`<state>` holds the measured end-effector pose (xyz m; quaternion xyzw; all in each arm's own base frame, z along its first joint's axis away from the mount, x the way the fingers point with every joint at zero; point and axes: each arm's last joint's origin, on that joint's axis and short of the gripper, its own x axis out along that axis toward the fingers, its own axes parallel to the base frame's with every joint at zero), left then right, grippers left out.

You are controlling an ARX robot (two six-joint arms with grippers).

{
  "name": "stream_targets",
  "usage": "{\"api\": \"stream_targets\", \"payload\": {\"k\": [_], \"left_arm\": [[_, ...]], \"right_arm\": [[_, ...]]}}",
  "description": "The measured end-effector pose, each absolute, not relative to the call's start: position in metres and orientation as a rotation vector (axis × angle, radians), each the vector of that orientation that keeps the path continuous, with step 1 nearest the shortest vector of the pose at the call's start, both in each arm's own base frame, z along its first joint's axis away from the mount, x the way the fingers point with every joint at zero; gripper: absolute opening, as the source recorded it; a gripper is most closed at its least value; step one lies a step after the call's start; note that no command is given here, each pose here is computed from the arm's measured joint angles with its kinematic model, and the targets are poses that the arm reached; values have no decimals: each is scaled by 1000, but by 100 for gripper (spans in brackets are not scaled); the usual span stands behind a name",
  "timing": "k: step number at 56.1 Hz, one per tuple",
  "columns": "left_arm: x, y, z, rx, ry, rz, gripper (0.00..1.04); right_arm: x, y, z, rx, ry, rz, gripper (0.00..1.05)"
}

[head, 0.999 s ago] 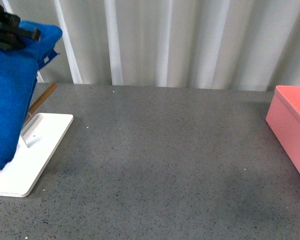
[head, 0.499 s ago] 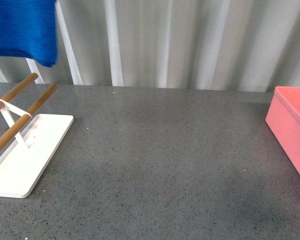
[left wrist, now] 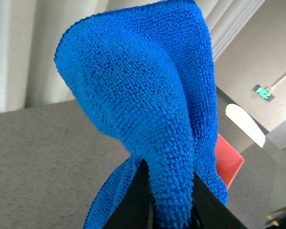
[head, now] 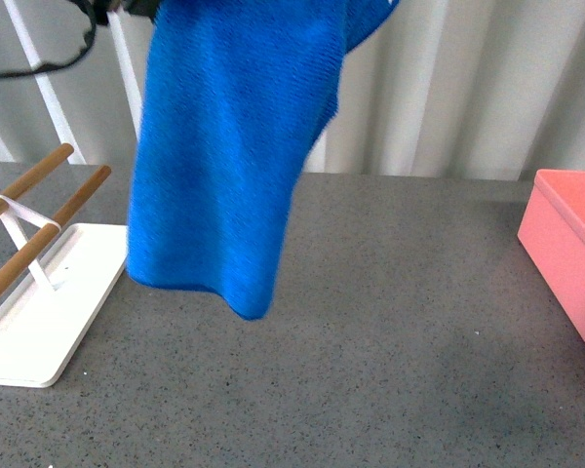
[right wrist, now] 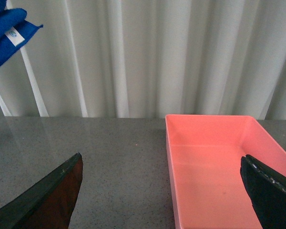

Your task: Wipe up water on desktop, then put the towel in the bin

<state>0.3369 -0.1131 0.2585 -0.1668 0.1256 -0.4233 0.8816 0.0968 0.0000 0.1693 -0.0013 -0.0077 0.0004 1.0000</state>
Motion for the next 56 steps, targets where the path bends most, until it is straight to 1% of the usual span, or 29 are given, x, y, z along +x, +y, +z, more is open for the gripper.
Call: {"api": "stream_targets", "payload": {"k": [8,25,47,48,51,53,56], "left_arm": [[324,-132,239,-455,243,-955,6],[310,-159,214,-552,259,-1017,6],[302,-183,214,-567,262,-1043,6],[302,-184,215,-568,260,-1043,6],[302,-186,216,-567,257,-1048,6],[302,-188,217,-567,256,-1050,6],[303,-189,219,-566,250,-1056,6]], "right_arm": [[97,0,169,-3,-15,1,98],[97,0,169,-3,-15,1,98],[97,0,169,-2,-15,1,98],[97,0,169,-4,-14,4,98],[97,1,168,-46,72,68,98],[99,1,169,-65,104,99,98],[102,0,177,-90,103,139,98]]}}
